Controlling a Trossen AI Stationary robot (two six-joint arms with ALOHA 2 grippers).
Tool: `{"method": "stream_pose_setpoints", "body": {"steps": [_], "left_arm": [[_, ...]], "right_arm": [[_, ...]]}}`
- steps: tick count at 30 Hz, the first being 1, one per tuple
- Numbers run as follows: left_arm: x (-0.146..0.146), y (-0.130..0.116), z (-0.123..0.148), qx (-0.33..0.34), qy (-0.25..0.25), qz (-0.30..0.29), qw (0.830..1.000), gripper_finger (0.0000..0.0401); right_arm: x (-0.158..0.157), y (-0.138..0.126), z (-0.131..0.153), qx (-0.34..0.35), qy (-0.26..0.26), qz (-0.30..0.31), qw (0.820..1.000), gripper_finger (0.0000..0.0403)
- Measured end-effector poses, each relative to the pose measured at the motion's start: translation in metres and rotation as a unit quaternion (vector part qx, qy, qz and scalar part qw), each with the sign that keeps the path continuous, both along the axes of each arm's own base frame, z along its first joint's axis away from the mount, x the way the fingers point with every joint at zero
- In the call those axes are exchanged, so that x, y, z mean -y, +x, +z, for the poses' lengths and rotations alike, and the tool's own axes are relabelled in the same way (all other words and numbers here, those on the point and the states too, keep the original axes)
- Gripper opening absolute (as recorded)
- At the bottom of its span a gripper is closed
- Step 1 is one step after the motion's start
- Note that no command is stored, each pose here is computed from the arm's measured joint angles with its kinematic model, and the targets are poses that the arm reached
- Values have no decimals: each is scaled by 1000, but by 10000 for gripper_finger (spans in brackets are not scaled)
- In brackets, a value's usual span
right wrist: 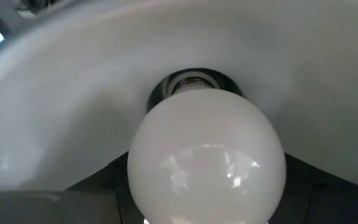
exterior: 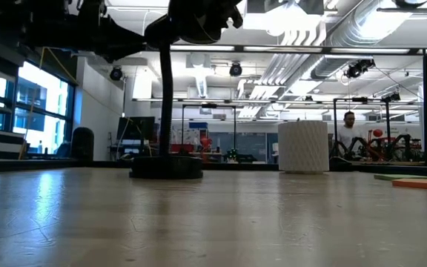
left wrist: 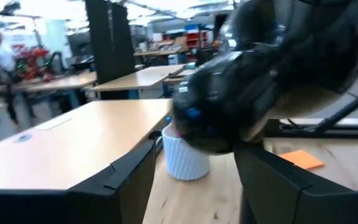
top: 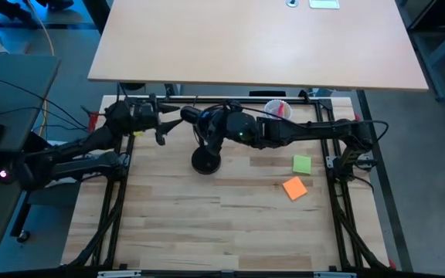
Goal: Screw lightbulb
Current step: Insert the white lightbulb into the black lamp
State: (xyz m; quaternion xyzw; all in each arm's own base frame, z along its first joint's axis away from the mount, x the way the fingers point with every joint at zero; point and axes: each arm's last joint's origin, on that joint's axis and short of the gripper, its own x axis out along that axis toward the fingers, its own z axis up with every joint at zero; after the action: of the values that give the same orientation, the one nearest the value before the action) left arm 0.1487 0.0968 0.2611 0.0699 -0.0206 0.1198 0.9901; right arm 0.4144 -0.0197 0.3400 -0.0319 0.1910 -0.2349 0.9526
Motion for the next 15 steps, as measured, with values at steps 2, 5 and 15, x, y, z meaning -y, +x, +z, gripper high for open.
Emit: {"method": "stream_pose_setpoints", "body": {"steps": [2, 5, 15], "left_arm": [[0, 5, 0, 4, 19, -17, 1000, 209], [1, 9, 0, 8, 44, -19, 999, 202], [5, 12, -1, -12, 117, -24, 993, 199]], "right_arm": [[2, 0, 0, 7, 14, 0, 1000, 232], [4, -1, 0, 13, 37, -7, 999, 236], [5, 0, 1, 99, 185, -58, 976, 239]]}}
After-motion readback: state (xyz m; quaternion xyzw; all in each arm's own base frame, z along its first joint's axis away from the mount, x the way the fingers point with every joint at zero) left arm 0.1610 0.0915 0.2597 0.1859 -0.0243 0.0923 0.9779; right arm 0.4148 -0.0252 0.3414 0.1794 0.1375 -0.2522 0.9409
